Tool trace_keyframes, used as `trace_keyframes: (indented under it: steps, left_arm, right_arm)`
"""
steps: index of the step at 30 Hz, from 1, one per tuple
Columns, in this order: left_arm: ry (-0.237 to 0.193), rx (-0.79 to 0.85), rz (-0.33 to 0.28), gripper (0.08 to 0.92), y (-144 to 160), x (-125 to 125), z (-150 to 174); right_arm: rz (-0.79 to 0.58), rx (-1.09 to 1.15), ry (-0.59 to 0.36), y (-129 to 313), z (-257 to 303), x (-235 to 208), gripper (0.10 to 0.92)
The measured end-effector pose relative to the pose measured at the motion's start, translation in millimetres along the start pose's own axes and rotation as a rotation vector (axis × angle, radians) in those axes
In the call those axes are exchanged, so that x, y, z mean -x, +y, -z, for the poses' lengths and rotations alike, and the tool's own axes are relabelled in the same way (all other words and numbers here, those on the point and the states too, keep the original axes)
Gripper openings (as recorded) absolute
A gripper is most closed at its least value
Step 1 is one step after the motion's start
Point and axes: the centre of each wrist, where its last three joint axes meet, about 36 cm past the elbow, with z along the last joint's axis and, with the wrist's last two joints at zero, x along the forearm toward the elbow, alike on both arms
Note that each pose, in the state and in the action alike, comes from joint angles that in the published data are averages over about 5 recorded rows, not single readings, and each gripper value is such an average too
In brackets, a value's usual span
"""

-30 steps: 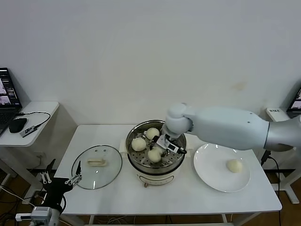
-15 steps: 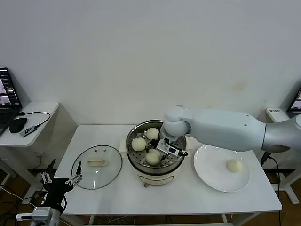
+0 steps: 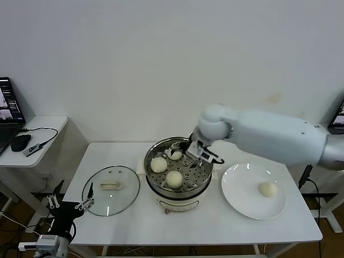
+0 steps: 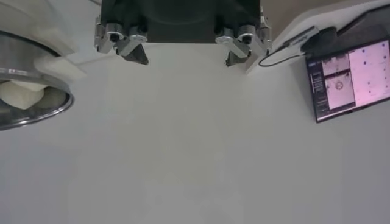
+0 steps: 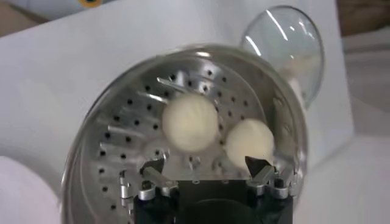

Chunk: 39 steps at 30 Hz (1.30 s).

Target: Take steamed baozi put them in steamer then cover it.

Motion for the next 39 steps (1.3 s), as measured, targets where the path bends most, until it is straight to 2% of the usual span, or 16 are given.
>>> trace_keyframes:
  steps: [7,15,27,39]
  left_arm:
    - [-0.010,0.012,-0.011,0.823,2,1,3]
    - [-0.018,0.016,-0.034,0.823,-2,0,6]
    - [-0.006,0.027,-0.042,0.823,-4,-4,4]
    - [0.006,0.036,-0.036,0.823,-1,-5,2]
  right_arm:
    - [-0.007,0.272,0.092,48,-35,-39,0.823]
    - [0.020,0.554,0.160,138,-74,-52,0.823]
    - [0.073,0.792,0.237,258,-99,-27,0.823]
    - [0.154,0.894,0.283,316,-133,9,0.823]
